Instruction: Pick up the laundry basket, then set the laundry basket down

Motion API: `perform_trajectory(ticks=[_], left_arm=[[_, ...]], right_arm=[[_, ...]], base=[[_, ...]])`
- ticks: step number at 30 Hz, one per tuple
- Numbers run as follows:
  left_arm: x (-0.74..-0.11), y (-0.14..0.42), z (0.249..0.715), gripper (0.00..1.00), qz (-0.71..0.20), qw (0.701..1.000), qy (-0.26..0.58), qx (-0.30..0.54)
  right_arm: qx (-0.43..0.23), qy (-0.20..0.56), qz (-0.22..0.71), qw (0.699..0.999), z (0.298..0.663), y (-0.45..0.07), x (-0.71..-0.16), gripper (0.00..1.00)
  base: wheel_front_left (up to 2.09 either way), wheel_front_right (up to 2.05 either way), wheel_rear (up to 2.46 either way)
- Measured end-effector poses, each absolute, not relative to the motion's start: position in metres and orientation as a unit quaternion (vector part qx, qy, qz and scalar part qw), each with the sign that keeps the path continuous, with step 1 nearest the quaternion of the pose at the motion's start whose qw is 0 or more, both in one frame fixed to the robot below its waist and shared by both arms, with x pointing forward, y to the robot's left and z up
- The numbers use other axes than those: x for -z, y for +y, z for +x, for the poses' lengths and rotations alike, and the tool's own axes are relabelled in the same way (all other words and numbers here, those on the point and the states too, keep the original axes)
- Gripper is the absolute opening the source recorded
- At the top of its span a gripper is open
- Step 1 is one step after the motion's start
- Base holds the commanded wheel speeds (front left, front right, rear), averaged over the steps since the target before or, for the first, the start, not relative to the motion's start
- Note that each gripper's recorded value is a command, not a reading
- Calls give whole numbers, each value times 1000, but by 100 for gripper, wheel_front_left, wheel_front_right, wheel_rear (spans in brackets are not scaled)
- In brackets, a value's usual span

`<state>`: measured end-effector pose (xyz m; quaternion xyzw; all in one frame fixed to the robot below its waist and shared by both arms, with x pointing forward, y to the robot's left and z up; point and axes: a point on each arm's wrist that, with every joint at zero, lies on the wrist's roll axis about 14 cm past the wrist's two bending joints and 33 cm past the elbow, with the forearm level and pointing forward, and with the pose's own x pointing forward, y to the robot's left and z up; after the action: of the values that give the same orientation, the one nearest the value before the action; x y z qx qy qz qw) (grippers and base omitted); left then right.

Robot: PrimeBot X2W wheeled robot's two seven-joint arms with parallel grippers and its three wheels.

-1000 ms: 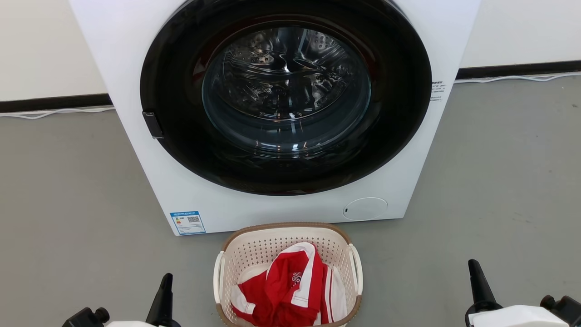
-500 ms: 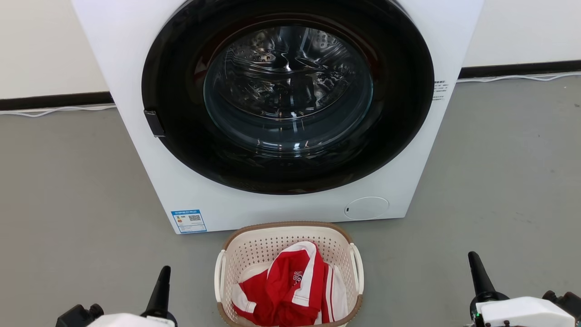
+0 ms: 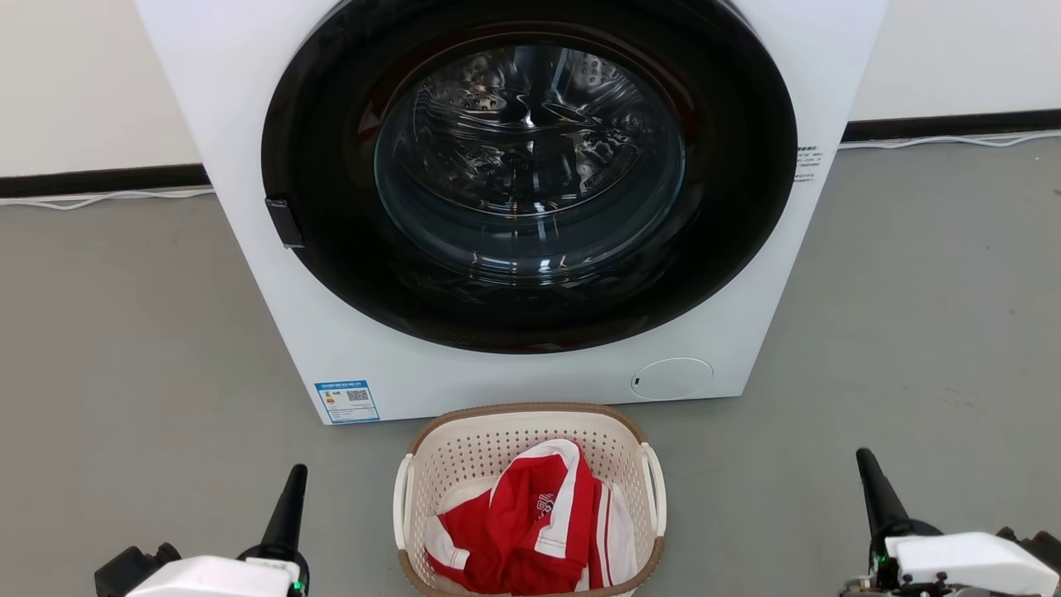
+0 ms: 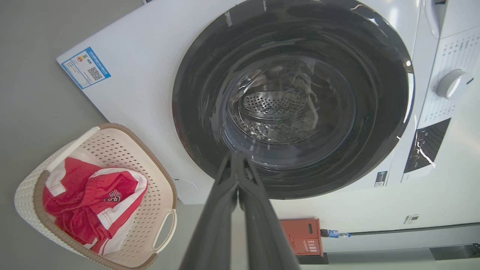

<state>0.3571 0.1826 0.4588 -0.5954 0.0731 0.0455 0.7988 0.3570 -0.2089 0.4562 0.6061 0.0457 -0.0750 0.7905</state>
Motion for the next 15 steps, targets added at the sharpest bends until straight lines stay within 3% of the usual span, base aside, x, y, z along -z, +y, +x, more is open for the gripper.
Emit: perform_trajectory(ticks=[15], left_arm=[[-469,186,367,0,-662,746,56,-35]], right_arm=[[60,30,667,742,367,-209,-468,0]], base=[[0,0,0]])
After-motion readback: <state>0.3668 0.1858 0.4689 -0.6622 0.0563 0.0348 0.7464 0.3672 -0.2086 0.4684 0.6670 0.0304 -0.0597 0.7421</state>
